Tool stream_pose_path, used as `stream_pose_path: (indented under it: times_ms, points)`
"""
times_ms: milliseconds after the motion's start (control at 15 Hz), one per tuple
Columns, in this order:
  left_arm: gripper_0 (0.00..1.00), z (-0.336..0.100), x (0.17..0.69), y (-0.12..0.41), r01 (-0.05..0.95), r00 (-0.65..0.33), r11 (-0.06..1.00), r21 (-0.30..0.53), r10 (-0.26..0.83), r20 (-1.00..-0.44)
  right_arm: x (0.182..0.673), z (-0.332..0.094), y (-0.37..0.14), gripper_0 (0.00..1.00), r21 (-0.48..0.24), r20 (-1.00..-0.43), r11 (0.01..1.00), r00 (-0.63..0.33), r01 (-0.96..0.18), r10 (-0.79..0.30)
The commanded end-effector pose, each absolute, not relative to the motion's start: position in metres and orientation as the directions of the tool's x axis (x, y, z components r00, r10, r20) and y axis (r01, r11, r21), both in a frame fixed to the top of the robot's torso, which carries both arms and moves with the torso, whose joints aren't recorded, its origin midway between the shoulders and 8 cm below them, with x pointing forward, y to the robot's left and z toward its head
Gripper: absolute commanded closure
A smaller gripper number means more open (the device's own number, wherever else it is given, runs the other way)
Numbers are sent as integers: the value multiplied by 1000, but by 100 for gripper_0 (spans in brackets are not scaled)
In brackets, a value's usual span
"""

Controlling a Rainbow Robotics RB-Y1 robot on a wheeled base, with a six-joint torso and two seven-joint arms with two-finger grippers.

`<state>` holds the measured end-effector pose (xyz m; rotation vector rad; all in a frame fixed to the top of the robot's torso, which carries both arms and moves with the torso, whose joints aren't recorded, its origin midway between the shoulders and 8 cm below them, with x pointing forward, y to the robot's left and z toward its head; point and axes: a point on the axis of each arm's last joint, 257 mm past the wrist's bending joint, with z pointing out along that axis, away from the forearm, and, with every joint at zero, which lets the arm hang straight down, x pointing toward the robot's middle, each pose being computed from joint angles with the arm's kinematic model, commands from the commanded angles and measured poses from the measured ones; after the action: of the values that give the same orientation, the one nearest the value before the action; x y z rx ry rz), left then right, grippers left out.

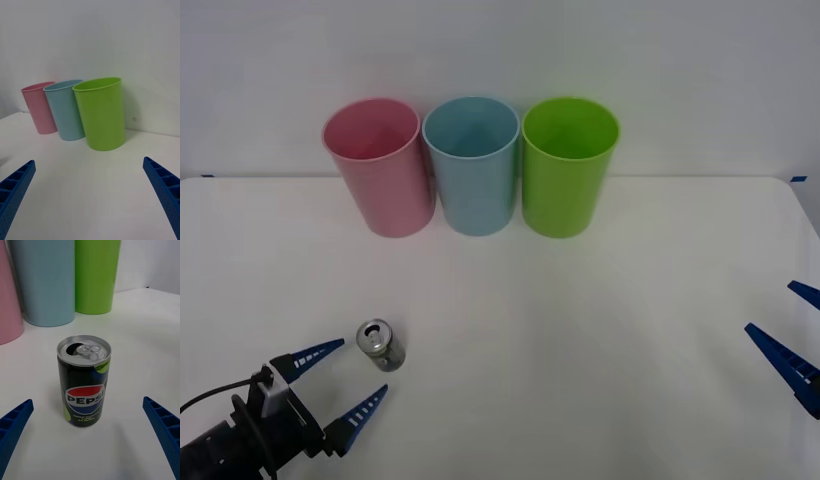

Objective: Grasp the object on the table and drop it into the matching bin: aluminum can to the light blue bin, PET bottle to the pink bin.

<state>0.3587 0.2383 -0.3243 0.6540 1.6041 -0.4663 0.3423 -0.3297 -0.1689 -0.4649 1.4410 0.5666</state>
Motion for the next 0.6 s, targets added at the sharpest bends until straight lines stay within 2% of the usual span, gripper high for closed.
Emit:
stream_pose_path:
  times_ms: [67,600]
  points:
    - [0,-331,370,235,660,-61,748,67,143,-988,342,-169,-330,0,39,-996,785,41,-618,82]
    - [0,-337,387,212,664,-52,742,91,167,-985,342,-169,-330,0,39,-996,785,41,-618,82]
